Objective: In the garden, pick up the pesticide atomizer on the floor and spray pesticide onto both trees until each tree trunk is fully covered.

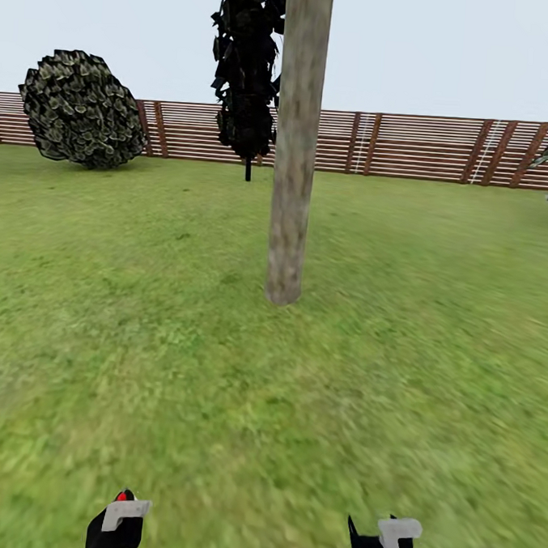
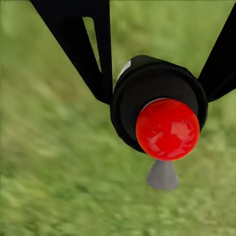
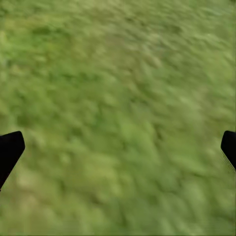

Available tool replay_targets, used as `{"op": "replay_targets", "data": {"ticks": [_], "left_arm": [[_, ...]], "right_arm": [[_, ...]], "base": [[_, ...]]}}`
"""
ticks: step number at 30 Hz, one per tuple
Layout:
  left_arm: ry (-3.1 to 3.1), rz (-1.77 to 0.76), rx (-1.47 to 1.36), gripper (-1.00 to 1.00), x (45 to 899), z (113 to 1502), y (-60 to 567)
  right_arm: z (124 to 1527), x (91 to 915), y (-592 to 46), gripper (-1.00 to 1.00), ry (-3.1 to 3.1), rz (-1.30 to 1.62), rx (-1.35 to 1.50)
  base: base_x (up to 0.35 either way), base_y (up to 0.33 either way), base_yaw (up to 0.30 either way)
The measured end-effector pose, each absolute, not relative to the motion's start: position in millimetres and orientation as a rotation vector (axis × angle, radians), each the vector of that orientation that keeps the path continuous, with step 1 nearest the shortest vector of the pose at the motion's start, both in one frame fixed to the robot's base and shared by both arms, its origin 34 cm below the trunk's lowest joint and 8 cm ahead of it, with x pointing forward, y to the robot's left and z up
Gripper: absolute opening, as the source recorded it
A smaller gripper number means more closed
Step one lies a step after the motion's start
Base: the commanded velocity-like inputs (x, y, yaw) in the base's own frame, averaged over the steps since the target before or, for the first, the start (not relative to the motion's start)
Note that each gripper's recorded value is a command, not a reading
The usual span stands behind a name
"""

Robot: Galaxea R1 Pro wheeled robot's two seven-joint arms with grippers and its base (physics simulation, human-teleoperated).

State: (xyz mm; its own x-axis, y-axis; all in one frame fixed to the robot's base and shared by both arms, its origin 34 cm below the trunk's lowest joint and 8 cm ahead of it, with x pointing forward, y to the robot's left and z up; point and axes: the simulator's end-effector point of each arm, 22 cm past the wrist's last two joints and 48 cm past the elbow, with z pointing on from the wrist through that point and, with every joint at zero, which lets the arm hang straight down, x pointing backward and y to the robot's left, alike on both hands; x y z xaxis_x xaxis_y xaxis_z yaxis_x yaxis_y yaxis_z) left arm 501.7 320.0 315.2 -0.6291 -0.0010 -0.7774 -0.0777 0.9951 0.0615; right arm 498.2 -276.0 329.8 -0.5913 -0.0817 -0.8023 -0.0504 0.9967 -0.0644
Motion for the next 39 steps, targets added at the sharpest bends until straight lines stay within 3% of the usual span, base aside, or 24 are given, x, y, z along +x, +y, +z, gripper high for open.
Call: {"op": "replay_targets", "data": {"ticks": [39], "left_arm": [[2.248, 0.111, -0.054, -1.0, 501.9, 315.4, 320.0]], "right_arm": [[329.8, 498.2, -277.0, 1.0, 2.204, -0.045, -0.092]], "base": [[0.339, 0.0, 0.0]]}}
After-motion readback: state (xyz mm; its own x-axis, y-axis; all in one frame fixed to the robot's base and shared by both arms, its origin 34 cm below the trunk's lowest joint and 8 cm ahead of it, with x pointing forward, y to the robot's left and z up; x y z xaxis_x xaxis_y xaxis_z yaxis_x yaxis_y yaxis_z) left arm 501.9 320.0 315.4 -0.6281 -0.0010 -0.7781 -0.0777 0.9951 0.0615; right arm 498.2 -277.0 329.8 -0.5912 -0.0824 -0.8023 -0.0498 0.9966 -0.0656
